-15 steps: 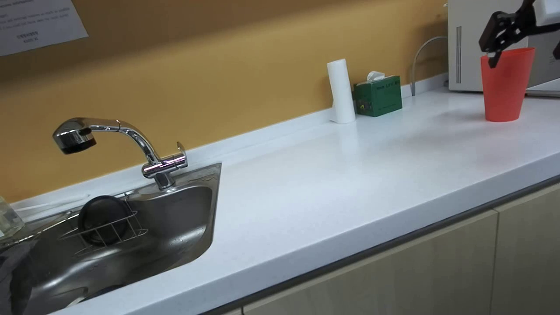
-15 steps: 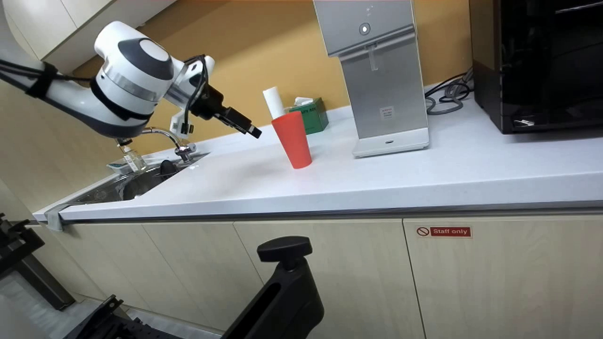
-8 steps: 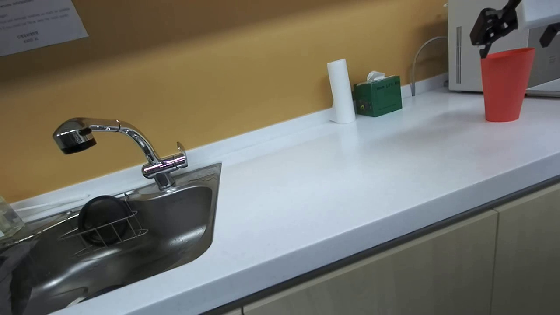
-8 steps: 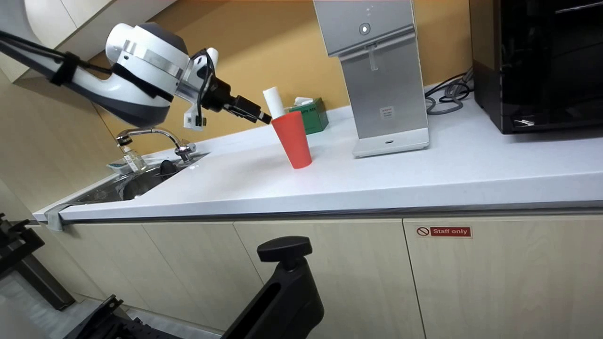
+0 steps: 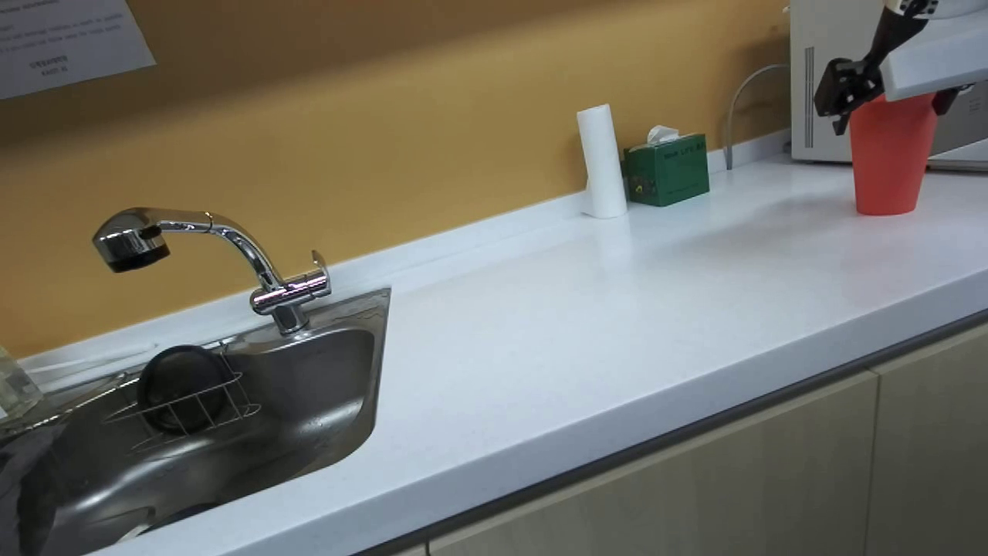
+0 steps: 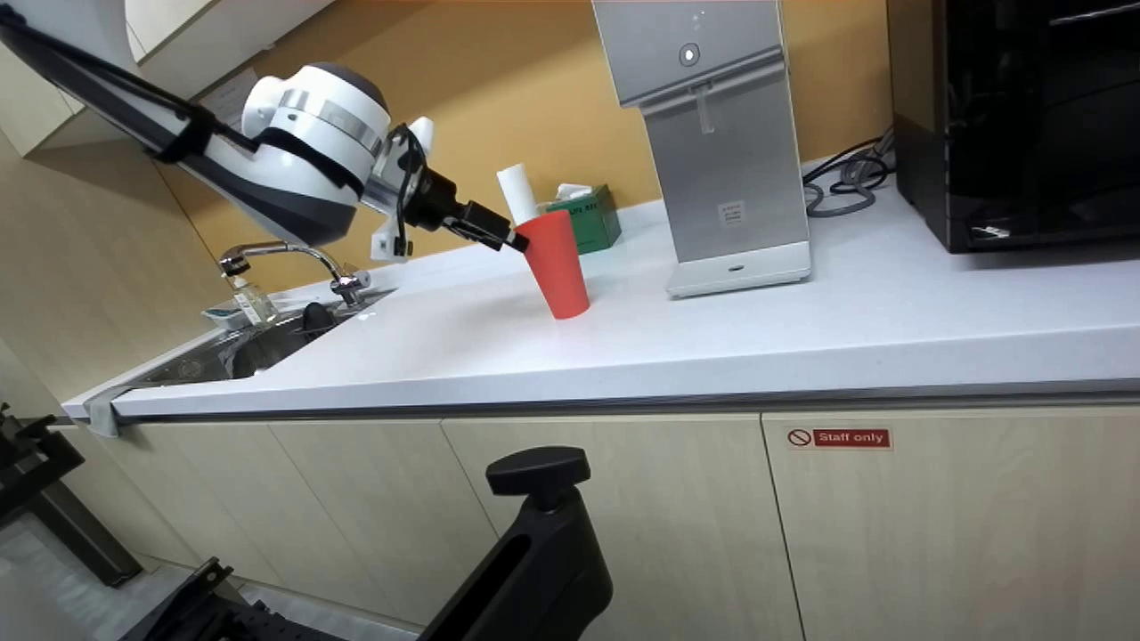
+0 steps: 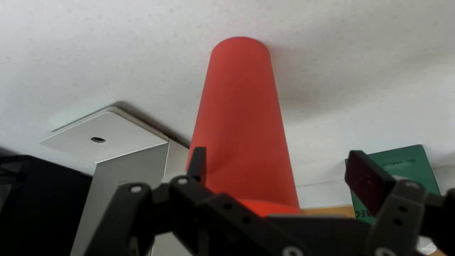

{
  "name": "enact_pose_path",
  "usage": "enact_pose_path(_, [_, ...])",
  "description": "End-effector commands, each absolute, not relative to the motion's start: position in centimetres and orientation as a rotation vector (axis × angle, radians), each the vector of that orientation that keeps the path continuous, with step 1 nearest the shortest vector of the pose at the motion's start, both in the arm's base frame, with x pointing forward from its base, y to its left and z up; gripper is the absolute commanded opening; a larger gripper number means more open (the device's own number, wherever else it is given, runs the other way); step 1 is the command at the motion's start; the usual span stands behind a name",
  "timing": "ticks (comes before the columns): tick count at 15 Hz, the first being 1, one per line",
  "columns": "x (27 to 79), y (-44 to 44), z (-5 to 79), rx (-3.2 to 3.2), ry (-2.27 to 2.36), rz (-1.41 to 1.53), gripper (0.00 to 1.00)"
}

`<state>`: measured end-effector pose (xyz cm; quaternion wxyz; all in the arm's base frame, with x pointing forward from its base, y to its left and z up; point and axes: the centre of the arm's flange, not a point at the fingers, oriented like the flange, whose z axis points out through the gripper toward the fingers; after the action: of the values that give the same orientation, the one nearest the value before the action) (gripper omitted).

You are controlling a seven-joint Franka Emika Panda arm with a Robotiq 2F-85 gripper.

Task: Put the orange cup on the drip tray of the dispenser

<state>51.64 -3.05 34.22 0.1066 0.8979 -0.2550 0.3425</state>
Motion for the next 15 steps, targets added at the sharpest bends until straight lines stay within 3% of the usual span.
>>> enact_pose_path(1, [51.8,-3.3,33.9,2.601,-0.763,1.035,1.0])
enact_pose_path(15, [52.6,-5.1,29.8,2.551,-0.833,1.084,1.0])
